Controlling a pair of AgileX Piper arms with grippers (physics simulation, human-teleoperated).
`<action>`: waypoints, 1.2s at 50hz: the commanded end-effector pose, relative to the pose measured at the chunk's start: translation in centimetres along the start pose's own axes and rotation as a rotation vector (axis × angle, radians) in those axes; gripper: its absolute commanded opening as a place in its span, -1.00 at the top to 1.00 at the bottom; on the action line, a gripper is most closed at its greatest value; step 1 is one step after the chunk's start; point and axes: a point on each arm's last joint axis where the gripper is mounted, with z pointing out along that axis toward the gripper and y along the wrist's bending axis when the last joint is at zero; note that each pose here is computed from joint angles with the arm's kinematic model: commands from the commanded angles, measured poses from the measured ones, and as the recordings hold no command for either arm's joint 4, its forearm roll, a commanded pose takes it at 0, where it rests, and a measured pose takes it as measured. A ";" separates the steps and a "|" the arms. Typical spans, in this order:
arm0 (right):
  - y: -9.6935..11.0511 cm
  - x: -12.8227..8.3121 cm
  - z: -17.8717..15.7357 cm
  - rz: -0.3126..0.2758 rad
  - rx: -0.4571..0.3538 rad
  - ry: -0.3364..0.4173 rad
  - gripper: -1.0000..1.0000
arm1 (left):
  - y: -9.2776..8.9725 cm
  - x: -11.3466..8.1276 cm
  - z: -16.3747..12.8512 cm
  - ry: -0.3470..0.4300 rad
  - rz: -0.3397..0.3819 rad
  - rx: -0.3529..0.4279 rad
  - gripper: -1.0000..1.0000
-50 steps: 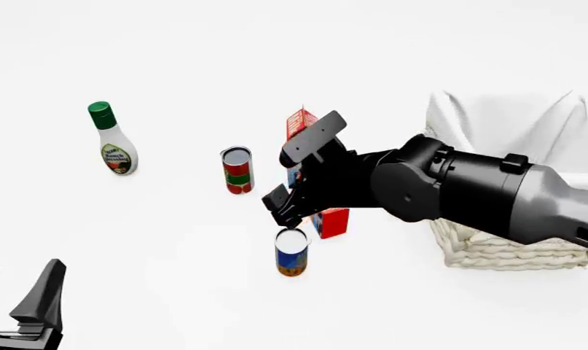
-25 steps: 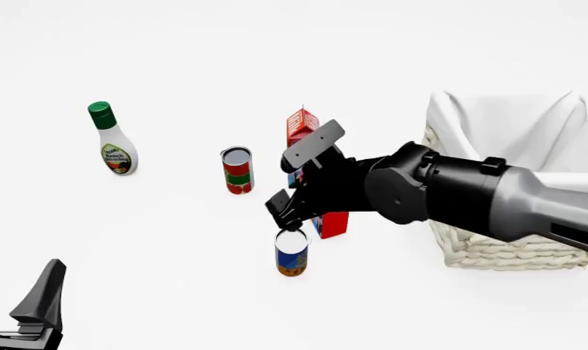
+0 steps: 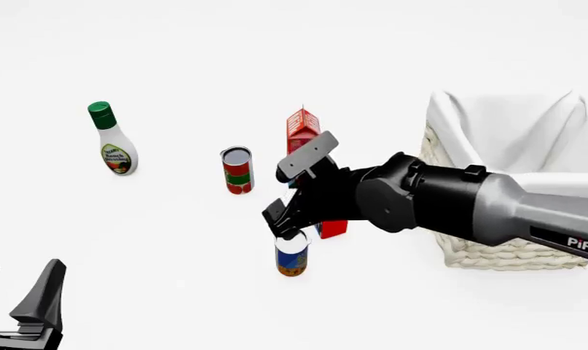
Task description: Pick the alphabet soup and place it in the basket.
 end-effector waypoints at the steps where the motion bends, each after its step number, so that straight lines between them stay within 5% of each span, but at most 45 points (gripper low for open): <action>1: 0.0 0.5 0.7 0.001 0.000 0.008 -1.00 | 0.0 0.0 0.0 0.000 0.000 0.000 -1.00; 60: 0.4 4.2 4.8 -0.001 -0.008 0.082 -1.00 | 0.0 0.0 0.0 0.000 0.000 0.000 -1.00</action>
